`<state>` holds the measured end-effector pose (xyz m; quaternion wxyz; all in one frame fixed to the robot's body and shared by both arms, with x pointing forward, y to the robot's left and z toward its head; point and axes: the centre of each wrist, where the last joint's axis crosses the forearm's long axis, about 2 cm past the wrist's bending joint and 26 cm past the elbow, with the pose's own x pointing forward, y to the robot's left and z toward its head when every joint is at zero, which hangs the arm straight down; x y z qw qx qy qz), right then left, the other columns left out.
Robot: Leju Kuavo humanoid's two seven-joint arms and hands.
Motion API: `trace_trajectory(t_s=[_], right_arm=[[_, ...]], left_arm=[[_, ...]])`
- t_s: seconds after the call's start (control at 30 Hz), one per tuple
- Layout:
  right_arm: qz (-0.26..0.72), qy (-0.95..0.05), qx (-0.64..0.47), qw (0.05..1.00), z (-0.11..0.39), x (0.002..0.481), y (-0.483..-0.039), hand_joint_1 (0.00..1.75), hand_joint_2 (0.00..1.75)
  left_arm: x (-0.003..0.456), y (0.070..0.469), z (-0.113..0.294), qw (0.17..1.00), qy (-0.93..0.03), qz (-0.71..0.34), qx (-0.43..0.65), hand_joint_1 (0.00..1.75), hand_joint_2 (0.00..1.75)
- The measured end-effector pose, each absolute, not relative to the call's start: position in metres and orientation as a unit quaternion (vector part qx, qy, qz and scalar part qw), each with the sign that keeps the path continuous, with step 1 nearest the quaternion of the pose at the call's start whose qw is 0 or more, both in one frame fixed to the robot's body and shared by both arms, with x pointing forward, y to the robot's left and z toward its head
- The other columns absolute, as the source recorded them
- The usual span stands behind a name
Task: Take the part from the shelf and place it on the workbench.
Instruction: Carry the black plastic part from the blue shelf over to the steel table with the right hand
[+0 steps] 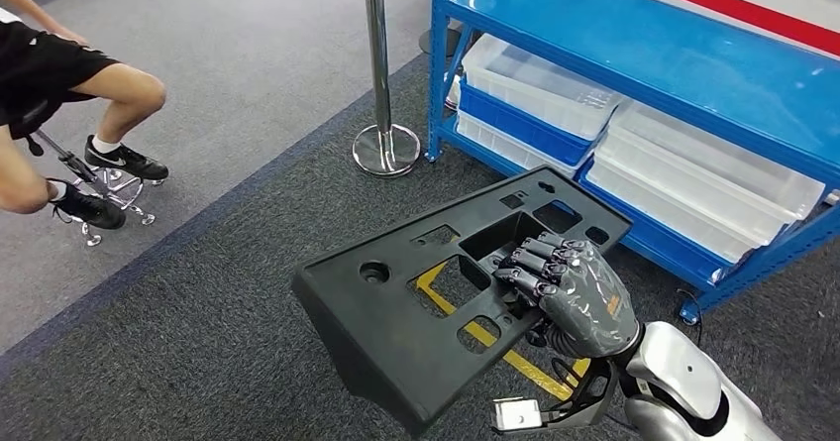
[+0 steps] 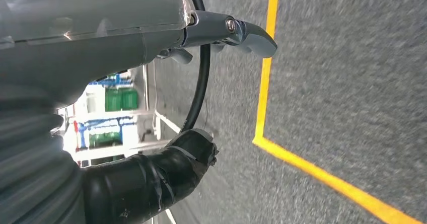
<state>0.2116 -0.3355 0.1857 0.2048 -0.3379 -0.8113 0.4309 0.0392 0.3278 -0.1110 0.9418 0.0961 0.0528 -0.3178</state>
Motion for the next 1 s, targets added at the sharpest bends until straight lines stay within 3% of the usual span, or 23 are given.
trace_trajectory(t_s=[1.0], right_arm=[[0.434,-0.808,-0.322,0.233,0.1788,0.2112,-0.34,1.75,1.75]], left_arm=[[0.0325,0.3191,-0.1121,0.944,0.05,-0.318,0.075,0.0,1.75]])
